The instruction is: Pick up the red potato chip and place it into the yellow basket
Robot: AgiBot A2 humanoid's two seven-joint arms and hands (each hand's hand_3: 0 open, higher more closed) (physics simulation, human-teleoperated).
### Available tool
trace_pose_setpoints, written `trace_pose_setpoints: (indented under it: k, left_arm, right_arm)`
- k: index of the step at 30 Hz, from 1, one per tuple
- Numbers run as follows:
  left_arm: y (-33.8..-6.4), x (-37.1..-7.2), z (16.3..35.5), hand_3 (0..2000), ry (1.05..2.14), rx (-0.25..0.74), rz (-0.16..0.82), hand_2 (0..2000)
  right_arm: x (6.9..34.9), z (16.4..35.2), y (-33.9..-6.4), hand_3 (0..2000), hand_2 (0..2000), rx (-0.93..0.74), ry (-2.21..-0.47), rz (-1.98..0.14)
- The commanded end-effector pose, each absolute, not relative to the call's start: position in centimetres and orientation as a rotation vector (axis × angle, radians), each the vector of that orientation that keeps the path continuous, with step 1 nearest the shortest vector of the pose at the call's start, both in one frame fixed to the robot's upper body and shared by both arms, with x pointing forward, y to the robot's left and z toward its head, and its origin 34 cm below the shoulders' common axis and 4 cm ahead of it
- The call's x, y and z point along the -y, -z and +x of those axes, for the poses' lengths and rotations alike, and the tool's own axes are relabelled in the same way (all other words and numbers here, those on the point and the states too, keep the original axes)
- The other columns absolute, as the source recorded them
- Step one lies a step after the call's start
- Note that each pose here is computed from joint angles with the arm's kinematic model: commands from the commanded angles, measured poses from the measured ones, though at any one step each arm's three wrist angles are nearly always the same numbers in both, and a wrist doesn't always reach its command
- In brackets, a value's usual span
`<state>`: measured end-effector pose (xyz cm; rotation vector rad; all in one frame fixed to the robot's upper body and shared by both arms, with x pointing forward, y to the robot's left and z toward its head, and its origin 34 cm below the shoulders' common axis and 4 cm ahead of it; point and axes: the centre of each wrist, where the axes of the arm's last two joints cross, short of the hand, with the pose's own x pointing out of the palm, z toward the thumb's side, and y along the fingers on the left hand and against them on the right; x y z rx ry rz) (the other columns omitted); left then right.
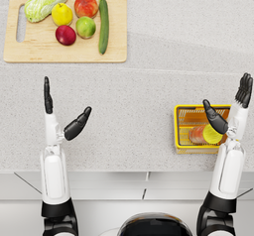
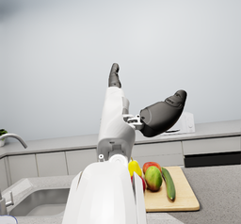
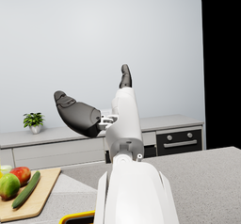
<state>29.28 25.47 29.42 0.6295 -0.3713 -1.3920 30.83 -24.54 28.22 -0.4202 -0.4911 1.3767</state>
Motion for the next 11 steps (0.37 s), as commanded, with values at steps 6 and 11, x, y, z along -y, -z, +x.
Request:
trace_pose_setpoints:
  k: [6,11]
  left_arm:
    - [-27.9,-27.1,30.0,0,1.347,0.334,0.556,0]
    - [-27.6,-27.3,30.0,0,1.343,0.327,0.544,0]
  right_arm:
    - [24.9,31.0,-27.7,0,0,0.484,-1.36,-0.404]
    - [25.0,31.0,-27.5,0,0,0.482,-1.359,-0.4]
